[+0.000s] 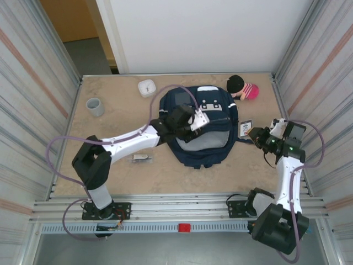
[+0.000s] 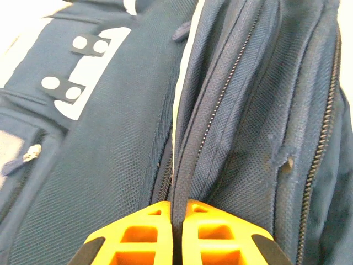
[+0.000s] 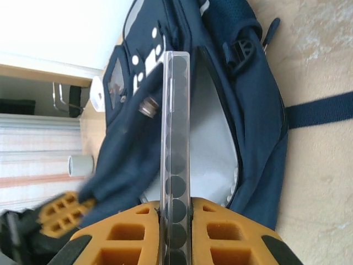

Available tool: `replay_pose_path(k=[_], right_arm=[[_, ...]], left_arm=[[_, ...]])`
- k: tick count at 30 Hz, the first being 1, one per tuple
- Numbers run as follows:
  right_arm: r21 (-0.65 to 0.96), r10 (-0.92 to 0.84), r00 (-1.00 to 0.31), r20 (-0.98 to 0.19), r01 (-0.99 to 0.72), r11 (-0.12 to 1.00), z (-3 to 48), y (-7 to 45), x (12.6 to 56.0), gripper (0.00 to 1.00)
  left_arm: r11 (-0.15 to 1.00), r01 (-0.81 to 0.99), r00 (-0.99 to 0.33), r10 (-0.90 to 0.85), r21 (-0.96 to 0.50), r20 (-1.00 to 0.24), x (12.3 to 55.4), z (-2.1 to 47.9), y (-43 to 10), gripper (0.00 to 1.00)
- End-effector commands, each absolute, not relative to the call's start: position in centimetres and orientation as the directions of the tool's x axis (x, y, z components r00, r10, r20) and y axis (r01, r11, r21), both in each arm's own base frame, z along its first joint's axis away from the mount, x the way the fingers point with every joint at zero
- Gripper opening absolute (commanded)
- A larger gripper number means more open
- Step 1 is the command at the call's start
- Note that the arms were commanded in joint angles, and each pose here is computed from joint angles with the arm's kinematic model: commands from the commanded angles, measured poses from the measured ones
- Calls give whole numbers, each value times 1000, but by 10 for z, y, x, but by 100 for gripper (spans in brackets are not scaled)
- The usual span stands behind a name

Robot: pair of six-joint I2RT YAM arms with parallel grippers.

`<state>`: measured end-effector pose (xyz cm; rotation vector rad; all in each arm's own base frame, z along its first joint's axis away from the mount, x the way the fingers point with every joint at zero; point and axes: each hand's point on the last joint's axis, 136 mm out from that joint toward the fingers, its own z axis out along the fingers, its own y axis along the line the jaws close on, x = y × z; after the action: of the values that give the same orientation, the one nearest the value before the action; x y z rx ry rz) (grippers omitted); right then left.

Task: Pack the student bag

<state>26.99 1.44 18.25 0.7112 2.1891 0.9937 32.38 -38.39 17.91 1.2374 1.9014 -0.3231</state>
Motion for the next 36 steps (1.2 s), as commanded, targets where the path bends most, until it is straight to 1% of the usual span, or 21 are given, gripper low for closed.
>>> replay_pose_path(k=[1,4,7,9,12,16,23,28,36], right_arm=[[810,626,-735,-260,187,556,173,40,250,12],[842,554,-804,-217,132,523,168,73,243,12],[867,534,-818,-213,93,489,167,94,249,12],[879,533,-813,-235,56,473,171,106,259,13],[875,519,-811,-270,18,484,170,124,274,12],[884,512,-821,-254,18,467,157,146,296,10],[887,555,-794,-249,43,460,138,160,340,10],[893,575,-786,-227,68,445,121,167,362,10],[920,549,-814,-190,48,389,102,195,387,11]], left_arm=[[560,828,-272,428,16,-862,329,248,-384,3],[566,824,-294,387,-27,-874,328,260,-385,2],[548,834,-308,365,-64,-879,325,264,-390,0],[539,838,-316,353,-85,-881,322,267,-392,0],[524,845,-316,332,-105,-889,319,275,-394,0],[501,856,-309,305,-123,-901,314,288,-396,0],[491,861,-289,256,-133,-923,310,310,-393,0],[476,867,-282,219,-150,-934,306,321,-393,0],[468,871,-273,211,-148,-939,306,327,-393,1]])
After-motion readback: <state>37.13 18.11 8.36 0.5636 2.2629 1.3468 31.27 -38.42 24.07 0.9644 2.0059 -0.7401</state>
